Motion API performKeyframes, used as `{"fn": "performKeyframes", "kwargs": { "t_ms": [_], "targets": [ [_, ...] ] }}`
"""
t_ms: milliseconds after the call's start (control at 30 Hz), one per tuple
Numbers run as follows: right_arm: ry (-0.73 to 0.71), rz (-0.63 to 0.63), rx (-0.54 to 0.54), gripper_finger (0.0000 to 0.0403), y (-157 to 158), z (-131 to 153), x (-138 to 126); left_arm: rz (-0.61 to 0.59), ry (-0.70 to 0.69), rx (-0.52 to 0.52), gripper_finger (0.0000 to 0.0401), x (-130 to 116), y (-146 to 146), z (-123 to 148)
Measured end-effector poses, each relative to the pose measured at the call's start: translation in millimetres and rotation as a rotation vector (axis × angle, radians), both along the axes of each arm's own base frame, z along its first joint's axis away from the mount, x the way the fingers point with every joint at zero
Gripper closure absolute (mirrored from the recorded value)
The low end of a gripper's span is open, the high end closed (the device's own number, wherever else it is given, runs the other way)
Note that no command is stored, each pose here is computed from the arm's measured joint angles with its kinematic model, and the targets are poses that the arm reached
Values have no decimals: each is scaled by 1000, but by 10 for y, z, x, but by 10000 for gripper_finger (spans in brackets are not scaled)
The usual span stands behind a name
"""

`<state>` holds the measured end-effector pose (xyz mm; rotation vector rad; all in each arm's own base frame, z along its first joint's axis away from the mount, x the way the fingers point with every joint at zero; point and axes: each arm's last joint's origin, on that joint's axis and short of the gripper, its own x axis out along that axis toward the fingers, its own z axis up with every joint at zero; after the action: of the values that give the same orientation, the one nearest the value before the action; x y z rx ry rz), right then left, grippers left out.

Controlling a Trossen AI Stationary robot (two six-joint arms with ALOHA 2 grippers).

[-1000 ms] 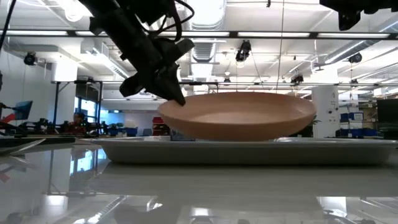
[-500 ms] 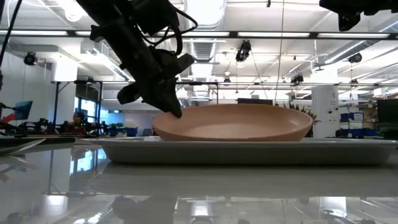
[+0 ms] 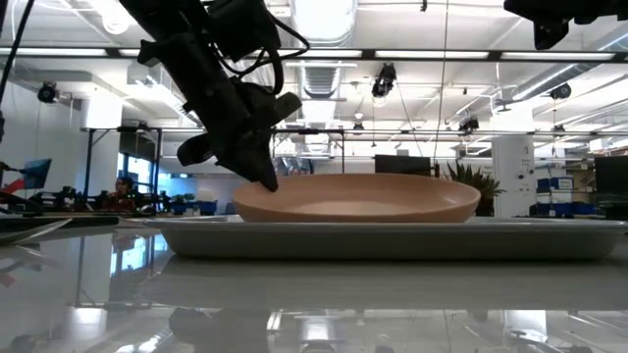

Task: Pick and place plate/cup/fork/spoon on tray
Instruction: Put the orange plate on the gray tray to the bottom of the black cup, then put the pink fork on the gray tray to the right of the black cup

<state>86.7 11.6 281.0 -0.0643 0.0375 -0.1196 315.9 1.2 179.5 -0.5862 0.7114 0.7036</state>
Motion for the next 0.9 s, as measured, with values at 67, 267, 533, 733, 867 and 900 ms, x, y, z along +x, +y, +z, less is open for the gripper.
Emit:
{"fn": "performKeyframes", "kwargs": {
  "t_ms": [67,267,533,733,867,900],
  "targets": [
    [0,0,0,351,0,0,0,2,17,-1,401,-14,1,-11],
    [0,0,0,351,0,0,0,17,21,-8,388,-23,9,-18],
    [0,0,-3,351,0,0,0,20,23,-8,340,-28,17,-26],
    [0,0,0,351,0,0,0,13,15,-15,329,-16,11,0],
    [-4,-1,37,351,0,0,1,-86,-13,-6,329,5,-26,162],
    [-6,-2,51,351,0,0,1,-120,-23,14,329,3,-48,216]
  ]
}}
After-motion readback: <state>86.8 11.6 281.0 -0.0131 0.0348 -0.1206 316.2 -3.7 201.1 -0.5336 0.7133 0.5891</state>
